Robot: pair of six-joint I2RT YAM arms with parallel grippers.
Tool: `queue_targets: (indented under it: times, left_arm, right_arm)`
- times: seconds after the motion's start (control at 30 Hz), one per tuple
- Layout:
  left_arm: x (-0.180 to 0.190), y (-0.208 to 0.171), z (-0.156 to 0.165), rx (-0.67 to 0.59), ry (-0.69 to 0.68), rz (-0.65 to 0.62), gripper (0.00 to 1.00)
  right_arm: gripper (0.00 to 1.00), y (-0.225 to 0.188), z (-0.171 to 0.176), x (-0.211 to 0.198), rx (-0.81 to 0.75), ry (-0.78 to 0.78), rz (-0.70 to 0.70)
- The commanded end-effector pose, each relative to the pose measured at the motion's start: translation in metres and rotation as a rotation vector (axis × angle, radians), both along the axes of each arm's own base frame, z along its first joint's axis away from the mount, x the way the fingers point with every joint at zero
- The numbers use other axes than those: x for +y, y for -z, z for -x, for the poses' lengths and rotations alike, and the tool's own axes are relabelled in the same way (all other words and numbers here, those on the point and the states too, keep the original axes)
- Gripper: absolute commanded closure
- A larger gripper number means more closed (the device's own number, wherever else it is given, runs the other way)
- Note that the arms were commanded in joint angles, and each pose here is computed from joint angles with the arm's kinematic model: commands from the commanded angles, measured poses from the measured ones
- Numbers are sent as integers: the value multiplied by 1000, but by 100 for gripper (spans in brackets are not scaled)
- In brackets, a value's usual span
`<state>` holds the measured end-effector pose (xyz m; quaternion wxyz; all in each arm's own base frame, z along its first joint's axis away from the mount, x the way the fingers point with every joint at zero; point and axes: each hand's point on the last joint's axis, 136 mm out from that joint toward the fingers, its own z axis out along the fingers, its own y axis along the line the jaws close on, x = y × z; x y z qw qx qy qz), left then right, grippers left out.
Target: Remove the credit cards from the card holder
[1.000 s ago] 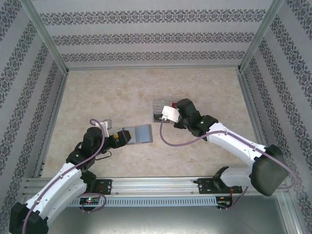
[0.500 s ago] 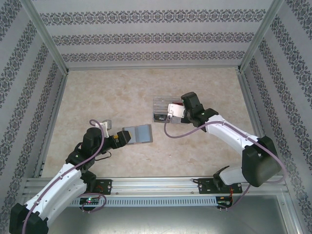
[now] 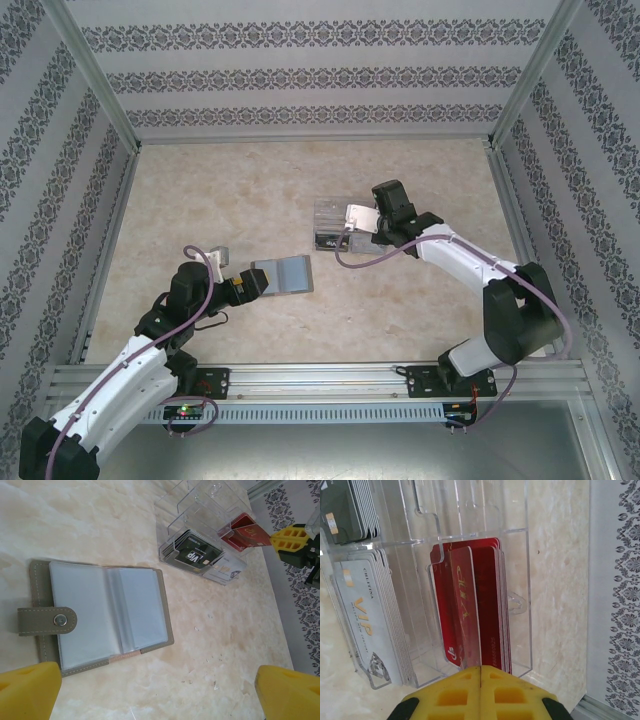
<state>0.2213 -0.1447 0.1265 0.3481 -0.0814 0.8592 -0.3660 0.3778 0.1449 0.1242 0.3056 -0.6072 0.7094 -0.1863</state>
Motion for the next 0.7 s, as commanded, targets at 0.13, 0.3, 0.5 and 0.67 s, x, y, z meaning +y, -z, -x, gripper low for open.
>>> queue_targets:
  times: [0.13, 0.3, 0.5, 0.67]
  left_arm:
    - [0, 7, 5, 26, 2, 0, 0]
    - [0, 7, 5, 26, 4, 1, 0]
    - [0, 7, 5, 25, 3, -2, 0]
    - [1, 8, 4, 25, 1, -6, 0]
  right_arm:
    - [83, -7, -13, 1, -22, 22, -25]
    - [58, -14, -29, -1, -57, 93, -46]
    - [58, -21, -38, -1, -77, 146, -75]
    - [59, -49, -34, 5, -117, 195, -223]
